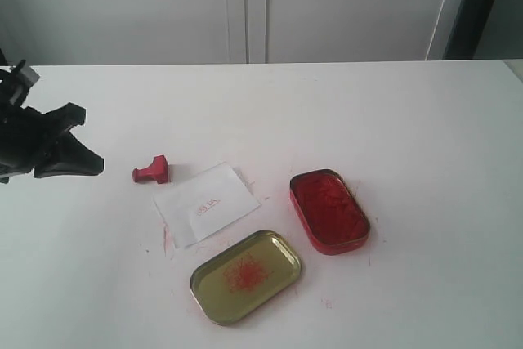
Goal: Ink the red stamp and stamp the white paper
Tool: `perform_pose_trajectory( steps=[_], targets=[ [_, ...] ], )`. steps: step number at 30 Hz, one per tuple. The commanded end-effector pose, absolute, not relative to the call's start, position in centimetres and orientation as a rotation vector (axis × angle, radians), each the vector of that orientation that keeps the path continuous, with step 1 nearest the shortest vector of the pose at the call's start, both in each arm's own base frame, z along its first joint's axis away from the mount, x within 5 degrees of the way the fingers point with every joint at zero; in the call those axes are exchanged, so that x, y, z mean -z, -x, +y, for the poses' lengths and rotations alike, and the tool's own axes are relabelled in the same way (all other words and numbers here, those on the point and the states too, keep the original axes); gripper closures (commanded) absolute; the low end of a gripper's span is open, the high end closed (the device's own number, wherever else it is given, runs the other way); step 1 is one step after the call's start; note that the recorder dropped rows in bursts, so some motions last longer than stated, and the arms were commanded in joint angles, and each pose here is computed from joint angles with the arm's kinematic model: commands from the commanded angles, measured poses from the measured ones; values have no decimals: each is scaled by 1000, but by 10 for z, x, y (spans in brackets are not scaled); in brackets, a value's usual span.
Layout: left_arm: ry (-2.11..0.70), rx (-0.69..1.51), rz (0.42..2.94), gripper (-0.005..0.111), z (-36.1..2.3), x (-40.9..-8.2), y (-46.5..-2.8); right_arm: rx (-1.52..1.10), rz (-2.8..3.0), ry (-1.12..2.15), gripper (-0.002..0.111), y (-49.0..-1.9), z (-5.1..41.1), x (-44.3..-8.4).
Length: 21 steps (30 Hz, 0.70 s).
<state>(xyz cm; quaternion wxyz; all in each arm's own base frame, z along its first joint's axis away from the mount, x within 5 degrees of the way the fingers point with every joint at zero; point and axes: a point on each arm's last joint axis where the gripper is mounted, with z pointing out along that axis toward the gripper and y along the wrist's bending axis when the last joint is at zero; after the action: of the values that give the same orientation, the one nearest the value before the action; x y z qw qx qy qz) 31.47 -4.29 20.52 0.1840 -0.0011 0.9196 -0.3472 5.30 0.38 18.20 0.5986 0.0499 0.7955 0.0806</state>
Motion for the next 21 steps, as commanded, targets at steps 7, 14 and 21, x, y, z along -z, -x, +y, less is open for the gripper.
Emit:
perform_pose_trajectory(
  steps=[7,14,21],
  targets=[
    [-119,802,2684,107,-81,-204,-285,-193,1833,-110,108,-53,4,-182],
    [-176,779,2690,107,-95,-205,-280,-193,1833,-110,108,-53,4,-182],
    [-199,682,2709,107,-99,-210,-274,-193,1833,-110,108,-53,4,-182]
  ],
)
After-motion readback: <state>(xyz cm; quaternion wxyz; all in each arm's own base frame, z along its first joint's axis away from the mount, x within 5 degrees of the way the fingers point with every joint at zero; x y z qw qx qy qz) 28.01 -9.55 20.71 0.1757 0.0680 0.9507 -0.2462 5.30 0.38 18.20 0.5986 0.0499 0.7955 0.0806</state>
